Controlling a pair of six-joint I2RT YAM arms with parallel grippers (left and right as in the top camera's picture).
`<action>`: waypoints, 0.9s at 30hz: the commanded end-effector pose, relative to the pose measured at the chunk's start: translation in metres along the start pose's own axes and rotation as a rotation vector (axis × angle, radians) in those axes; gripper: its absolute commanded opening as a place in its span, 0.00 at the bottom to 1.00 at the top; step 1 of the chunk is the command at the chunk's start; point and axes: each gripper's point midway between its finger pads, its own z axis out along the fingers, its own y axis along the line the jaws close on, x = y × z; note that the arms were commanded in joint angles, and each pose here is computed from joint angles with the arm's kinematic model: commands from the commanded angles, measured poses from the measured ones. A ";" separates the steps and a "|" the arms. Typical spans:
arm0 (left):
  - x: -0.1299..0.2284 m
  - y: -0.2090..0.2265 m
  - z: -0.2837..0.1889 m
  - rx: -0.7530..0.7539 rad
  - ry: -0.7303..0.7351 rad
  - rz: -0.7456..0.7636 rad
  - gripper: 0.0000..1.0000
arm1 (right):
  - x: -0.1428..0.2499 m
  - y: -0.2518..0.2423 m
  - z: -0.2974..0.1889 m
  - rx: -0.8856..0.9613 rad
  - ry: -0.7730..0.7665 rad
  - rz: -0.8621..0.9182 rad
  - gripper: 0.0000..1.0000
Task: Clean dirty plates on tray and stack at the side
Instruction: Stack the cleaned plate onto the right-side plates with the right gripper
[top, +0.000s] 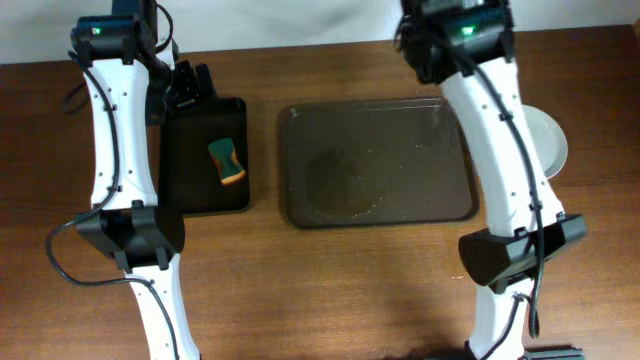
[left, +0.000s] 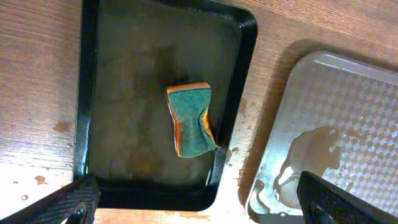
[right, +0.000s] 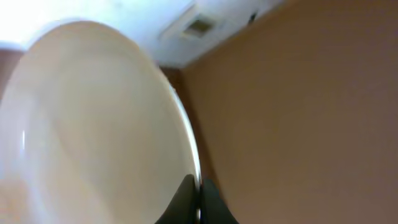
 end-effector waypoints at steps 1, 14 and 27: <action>0.000 -0.001 -0.002 0.010 -0.002 0.012 1.00 | -0.013 -0.009 -0.030 0.011 -0.070 0.011 0.04; 0.000 -0.001 -0.002 0.010 -0.002 0.012 1.00 | 0.205 -0.007 0.187 -0.747 0.665 0.692 0.04; 0.000 -0.001 -0.002 0.010 -0.002 0.012 1.00 | 0.266 0.092 0.214 -0.769 0.763 0.702 0.67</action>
